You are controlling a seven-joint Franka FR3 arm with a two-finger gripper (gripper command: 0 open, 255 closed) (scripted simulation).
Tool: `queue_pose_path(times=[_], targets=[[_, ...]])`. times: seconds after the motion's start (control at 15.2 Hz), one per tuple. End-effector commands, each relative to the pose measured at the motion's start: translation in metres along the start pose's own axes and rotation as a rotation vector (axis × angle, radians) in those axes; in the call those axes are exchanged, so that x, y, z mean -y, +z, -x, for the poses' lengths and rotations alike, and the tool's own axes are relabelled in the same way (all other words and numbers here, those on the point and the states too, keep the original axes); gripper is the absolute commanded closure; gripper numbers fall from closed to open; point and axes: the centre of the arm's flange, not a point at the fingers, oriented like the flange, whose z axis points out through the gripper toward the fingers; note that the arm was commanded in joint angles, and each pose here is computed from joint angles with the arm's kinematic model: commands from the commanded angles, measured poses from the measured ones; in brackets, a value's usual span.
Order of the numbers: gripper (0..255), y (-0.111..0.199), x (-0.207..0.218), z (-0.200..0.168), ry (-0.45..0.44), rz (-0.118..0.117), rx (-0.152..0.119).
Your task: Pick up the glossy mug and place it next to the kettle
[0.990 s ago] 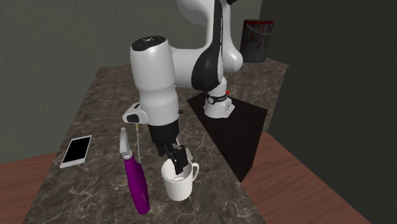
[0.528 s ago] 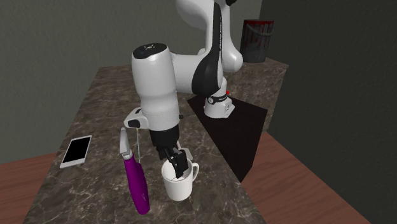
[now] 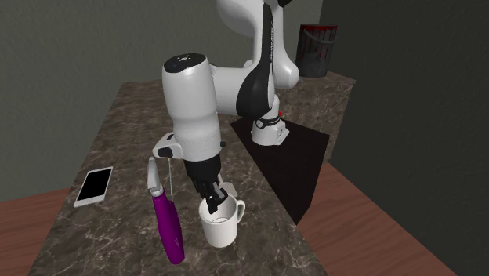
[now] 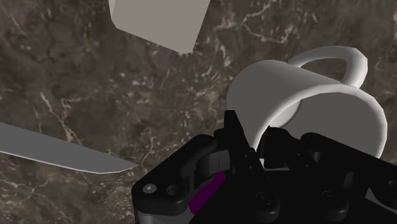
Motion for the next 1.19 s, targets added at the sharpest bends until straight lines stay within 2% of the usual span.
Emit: queue_pose_path(times=[0.0, 0.2, 1.12], targets=[[255, 0.000, 0.000, 0.000, 0.000, 0.000, 0.000], [255, 0.000, 0.000, 0.000, 0.000, 0.000, 0.000], [255, -0.074, 0.004, 0.000, 0.000, 0.000, 0.000]])
